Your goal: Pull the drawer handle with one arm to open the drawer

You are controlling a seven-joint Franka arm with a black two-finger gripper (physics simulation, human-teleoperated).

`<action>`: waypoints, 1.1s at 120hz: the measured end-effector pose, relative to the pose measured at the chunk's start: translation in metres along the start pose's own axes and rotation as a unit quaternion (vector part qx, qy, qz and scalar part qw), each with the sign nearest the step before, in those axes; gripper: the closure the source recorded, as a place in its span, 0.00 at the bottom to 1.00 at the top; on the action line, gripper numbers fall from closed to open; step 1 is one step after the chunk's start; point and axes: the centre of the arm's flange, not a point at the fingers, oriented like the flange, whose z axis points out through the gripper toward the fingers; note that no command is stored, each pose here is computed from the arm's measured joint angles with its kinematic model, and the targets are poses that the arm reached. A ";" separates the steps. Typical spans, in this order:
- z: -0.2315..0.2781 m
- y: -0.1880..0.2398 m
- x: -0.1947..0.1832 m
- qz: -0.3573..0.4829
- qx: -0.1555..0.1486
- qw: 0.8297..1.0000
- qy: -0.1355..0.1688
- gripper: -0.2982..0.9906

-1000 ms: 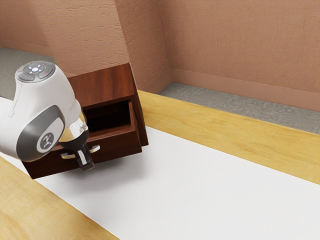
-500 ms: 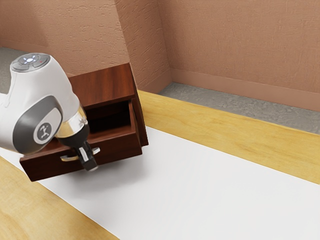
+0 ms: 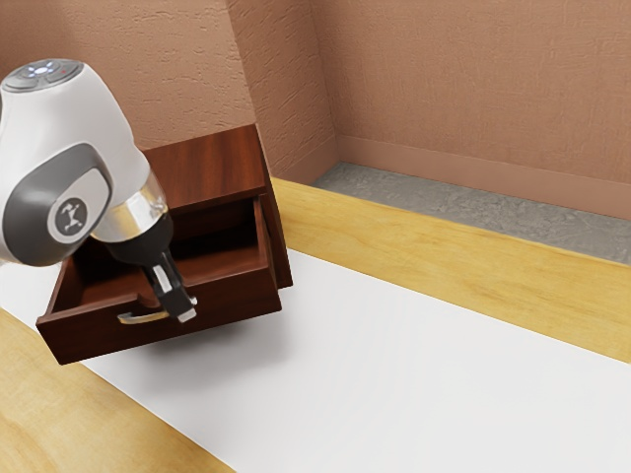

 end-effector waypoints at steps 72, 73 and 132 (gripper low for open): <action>-0.063 0.006 -0.032 0.026 -0.010 0.999 -0.043 0.31; -0.066 0.006 -0.033 0.027 -0.008 0.999 -0.047 0.31; -0.152 0.015 -0.076 0.261 0.016 0.965 -0.025 0.26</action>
